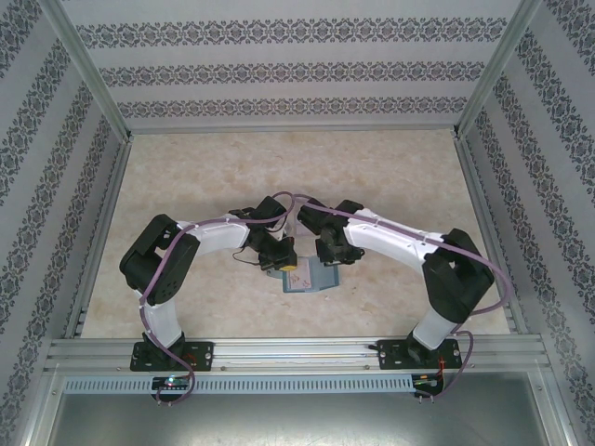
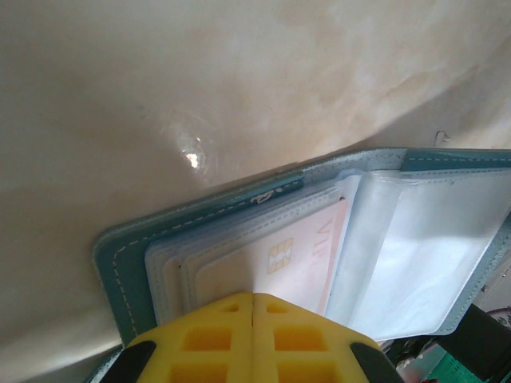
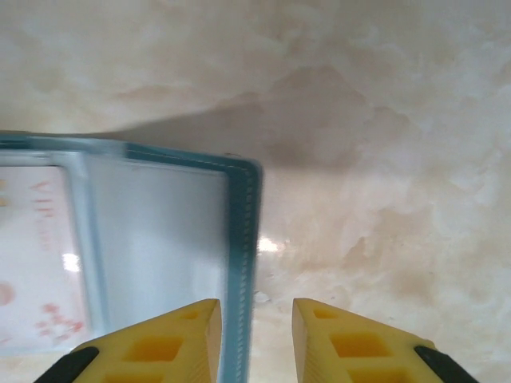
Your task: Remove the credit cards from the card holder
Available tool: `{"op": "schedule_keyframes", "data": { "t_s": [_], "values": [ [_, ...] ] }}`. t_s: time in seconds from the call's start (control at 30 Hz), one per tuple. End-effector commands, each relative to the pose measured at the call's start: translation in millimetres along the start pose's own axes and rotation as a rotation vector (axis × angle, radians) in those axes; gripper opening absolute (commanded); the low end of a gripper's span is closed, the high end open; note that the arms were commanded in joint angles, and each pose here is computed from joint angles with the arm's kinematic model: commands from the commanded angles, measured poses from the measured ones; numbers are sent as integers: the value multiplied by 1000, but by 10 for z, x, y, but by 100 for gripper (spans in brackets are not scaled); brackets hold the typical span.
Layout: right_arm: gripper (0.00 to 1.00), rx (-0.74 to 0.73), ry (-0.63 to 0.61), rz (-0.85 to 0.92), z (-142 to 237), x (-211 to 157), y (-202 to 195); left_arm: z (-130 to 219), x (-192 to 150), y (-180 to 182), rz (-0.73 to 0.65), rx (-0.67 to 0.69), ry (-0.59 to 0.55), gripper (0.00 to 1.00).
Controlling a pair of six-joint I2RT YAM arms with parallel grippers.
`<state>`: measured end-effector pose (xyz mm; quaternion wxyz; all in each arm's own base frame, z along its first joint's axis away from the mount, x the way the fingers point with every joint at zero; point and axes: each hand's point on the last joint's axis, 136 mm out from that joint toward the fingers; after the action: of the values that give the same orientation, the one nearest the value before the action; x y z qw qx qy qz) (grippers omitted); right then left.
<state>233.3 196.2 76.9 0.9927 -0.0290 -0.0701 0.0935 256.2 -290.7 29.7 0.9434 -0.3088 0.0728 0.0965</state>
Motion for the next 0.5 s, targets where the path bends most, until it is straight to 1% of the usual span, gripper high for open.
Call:
{"op": "schedule_keyframes", "data": {
  "t_s": [0.0,0.1,0.17,0.27,0.37,0.47],
  "values": [
    [28,125,-47,-31,189,112,186,-29,-60,48,-8,37,18,0],
    [28,241,-62,-49,226,167,388,-27,-61,51,-7,36,19,0],
    [27,347,-55,-69,203,187,568,-29,-63,53,-7,37,19,0],
    [25,460,-29,-96,135,197,768,-23,-56,37,-9,33,16,0],
    [24,504,-15,-115,44,193,853,-23,-55,30,-9,31,16,0],
    [22,511,8,-137,-84,162,849,-21,-47,30,-9,31,15,0]
  ]
}}
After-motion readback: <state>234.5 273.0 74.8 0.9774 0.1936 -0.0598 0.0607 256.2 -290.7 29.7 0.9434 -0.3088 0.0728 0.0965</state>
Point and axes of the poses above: each hand's point on the last joint's axis, 136 mm out from that joint toward the fingers, its own z axis back along the fingers, its own y axis along the line the jaws close on, x = y × z, and after that the axes turned 7 degrees about z, right-handed
